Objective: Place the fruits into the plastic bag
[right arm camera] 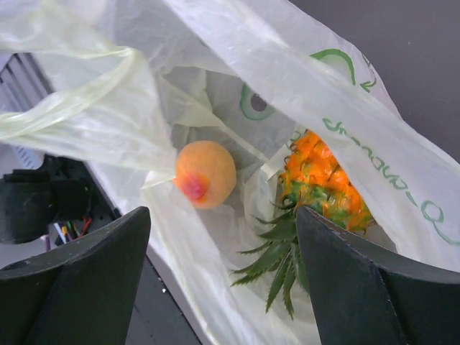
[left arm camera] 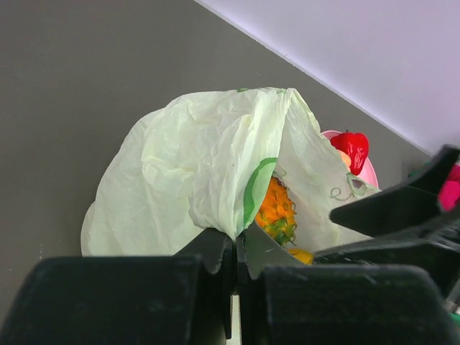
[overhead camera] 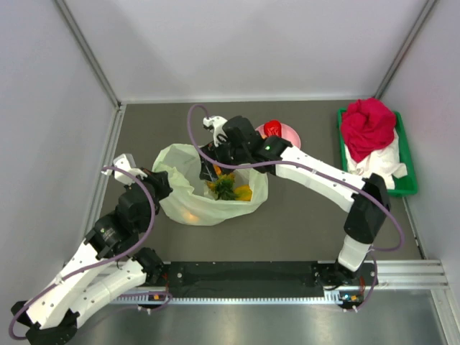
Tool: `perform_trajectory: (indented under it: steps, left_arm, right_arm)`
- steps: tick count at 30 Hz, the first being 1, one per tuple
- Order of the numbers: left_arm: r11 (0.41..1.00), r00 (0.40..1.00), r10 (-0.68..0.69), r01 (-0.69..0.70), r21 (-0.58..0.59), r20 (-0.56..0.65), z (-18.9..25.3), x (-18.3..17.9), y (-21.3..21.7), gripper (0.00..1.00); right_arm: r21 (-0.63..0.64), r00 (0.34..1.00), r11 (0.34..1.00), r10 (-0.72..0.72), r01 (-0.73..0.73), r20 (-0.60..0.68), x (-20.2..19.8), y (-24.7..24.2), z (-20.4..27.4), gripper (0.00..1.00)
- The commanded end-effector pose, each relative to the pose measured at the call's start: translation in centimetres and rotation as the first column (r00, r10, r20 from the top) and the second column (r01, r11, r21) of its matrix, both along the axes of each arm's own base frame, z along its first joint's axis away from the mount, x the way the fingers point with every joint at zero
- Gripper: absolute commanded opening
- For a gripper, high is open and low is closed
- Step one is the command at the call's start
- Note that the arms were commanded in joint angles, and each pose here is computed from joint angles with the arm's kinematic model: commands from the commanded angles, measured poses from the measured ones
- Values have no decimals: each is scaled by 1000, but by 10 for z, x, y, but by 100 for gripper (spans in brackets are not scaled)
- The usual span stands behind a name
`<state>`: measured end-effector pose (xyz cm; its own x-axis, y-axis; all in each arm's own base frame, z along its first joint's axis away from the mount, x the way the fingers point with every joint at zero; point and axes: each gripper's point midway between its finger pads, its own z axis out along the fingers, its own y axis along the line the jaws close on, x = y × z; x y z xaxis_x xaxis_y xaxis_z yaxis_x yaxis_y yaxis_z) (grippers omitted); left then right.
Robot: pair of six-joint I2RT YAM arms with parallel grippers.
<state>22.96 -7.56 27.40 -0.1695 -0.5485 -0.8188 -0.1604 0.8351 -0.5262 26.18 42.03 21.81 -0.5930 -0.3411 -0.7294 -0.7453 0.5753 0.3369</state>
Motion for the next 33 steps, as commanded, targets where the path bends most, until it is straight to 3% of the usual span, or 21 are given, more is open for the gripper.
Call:
perform_trajectory:
  steps: [1, 14, 27, 33]
  left_arm:
    - [1000, 1000, -1, 1, -2, 21, 8, 5, -3, 0]
    - [1000, 1000, 7, -7, 1, 24, 11, 1, 2, 0]
    - [1000, 1000, 16, -15, -21, 23, 13, 3, 1, 0]
    - [998, 1000, -18, 19, 59, -13, 12, 9, -8, 0]
  right_arm:
    - [75, 998, 997, 2, -6, 61, -8, -10, 36, 81]
    - [149, 960, 953, -273, 262, 62, 43, -92, 97, 77]
    - [153, 869, 858, -494, 491, -19, 111, -173, 88, 75]
    - [99, 793, 786, -605, 610, -78, 144, -195, 67, 76]
